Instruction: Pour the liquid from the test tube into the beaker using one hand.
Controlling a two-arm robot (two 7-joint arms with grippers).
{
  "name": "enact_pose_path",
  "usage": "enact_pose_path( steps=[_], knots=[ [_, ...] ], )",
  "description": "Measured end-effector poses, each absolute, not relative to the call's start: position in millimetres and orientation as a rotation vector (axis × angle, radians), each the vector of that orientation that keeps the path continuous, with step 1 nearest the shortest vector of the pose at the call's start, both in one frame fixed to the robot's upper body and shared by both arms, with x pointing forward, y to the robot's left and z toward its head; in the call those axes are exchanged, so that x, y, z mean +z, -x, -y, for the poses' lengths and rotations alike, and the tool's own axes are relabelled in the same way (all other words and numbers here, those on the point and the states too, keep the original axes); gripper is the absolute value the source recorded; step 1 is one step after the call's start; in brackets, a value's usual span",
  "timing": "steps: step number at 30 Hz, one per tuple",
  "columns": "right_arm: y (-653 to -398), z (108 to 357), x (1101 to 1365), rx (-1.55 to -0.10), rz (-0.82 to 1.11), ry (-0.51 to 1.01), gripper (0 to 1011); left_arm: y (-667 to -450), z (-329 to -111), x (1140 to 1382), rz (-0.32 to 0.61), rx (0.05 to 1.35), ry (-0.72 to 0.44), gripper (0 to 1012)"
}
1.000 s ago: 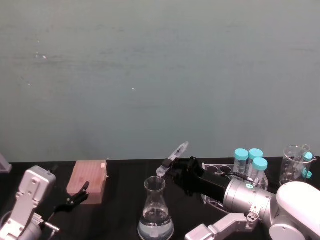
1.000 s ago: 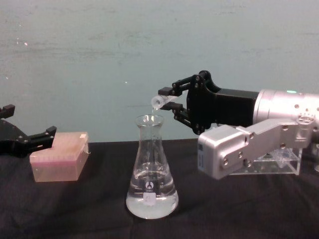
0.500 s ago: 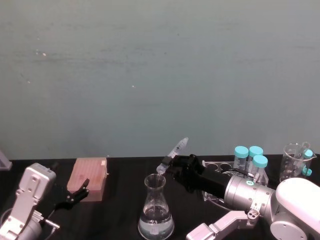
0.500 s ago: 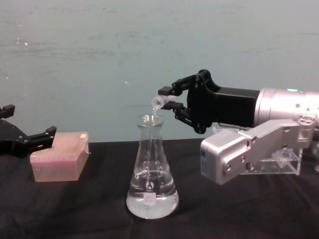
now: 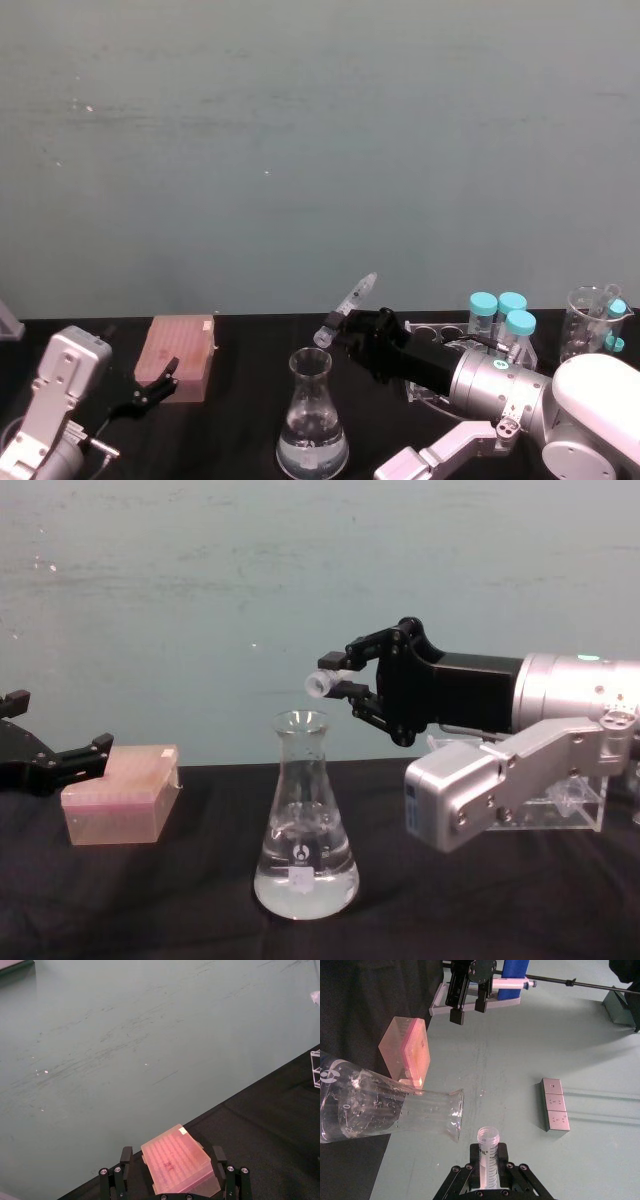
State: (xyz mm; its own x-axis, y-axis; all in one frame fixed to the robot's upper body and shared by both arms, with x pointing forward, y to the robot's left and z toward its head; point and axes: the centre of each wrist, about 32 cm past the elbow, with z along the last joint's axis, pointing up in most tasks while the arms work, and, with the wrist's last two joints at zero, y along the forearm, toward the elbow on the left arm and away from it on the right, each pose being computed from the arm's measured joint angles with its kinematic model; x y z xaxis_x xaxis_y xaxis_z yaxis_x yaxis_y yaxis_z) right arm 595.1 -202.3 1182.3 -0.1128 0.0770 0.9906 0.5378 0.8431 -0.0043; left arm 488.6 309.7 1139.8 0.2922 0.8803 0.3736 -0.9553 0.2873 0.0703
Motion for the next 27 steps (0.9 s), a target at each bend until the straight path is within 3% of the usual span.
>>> enact_pose_path(
  steps=[7, 12, 22, 27],
  knots=[
    [-594.9, 201.9, 1183.4, -0.425, 1.644, 0.487, 195, -488.6, -309.7, 1139.8, 0.285, 1.248, -0.305, 1000],
    [-593.8, 203.3, 1186.6, -0.486, 1.52, 0.46, 194, -488.6, -309.7, 1139.8, 0.285, 1.248, -0.305, 1000],
    [-597.9, 221.6, 1199.2, -0.672, 0.997, 0.337, 195, -488.6, -309.7, 1139.8, 0.285, 1.248, -0.304, 1000],
    [-604.3, 242.7, 1204.9, -0.736, 0.735, 0.282, 195, -488.6, -309.7, 1139.8, 0.285, 1.248, -0.304, 1000]
  ],
)
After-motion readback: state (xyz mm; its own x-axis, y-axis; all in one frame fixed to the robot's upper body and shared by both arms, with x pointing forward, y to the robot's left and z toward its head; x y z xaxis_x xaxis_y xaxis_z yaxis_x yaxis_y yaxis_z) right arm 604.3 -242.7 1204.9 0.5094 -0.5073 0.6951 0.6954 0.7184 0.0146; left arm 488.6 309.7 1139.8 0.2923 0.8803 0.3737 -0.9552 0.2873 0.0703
